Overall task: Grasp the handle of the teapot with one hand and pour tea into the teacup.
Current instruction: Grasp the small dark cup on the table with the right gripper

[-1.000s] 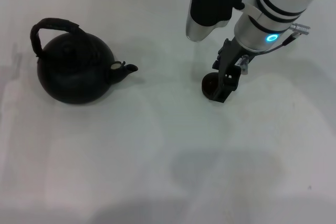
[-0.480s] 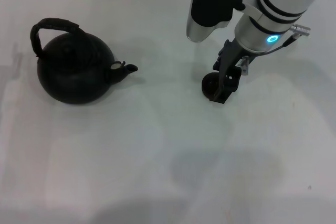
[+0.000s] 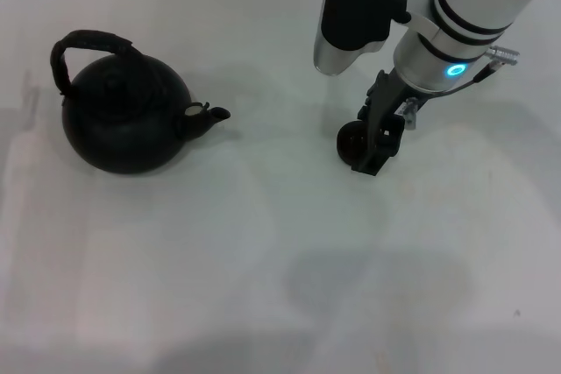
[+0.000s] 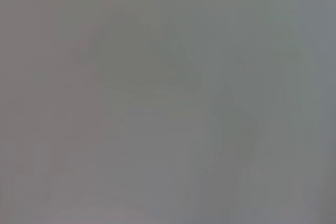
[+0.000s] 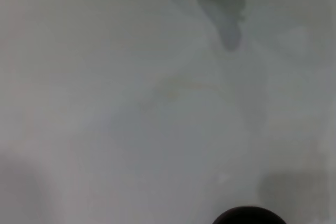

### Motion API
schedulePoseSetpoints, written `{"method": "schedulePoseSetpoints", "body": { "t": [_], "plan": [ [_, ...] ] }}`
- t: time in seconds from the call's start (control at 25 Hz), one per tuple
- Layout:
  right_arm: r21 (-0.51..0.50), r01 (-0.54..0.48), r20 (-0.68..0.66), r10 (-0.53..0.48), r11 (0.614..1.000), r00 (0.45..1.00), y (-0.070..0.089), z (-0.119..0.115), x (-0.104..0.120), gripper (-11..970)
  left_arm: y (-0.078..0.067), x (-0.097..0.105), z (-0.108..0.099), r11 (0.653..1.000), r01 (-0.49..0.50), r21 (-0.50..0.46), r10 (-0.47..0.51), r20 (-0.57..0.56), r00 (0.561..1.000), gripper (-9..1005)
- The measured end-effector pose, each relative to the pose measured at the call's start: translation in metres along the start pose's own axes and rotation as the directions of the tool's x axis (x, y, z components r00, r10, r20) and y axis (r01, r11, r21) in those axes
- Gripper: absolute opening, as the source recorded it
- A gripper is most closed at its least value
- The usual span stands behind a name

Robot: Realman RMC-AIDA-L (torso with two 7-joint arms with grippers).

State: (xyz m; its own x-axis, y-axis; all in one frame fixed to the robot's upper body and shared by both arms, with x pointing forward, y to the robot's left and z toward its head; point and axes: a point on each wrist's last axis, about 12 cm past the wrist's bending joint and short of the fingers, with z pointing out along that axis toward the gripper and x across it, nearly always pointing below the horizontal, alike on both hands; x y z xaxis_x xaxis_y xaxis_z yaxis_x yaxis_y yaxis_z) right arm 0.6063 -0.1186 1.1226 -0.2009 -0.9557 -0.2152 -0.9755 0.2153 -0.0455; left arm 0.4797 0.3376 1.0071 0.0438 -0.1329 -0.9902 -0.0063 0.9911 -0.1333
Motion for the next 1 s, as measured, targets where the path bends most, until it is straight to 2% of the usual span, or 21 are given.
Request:
{"method": "schedulePoseSetpoints", "body": {
  "t": [0.84, 1.0],
  "plan": [
    [0.01, 0.007, 0.001, -0.007, 1.0, 1.0, 0.0008, 0.0053, 0.0005, 825, -0.0015, 0.0004, 0.0002, 1.0, 0.003, 0.002, -0.003, 0.0, 1.0, 637],
    [0.013, 0.014, -0.001, -0.014, 1.0, 1.0, 0.0013, 0.0056, -0.0001, 759, -0.0014, 0.0004, 0.0002, 1.0, 0.004, 0.001, -0.004, 0.0, 1.0, 637]
  ]
}}
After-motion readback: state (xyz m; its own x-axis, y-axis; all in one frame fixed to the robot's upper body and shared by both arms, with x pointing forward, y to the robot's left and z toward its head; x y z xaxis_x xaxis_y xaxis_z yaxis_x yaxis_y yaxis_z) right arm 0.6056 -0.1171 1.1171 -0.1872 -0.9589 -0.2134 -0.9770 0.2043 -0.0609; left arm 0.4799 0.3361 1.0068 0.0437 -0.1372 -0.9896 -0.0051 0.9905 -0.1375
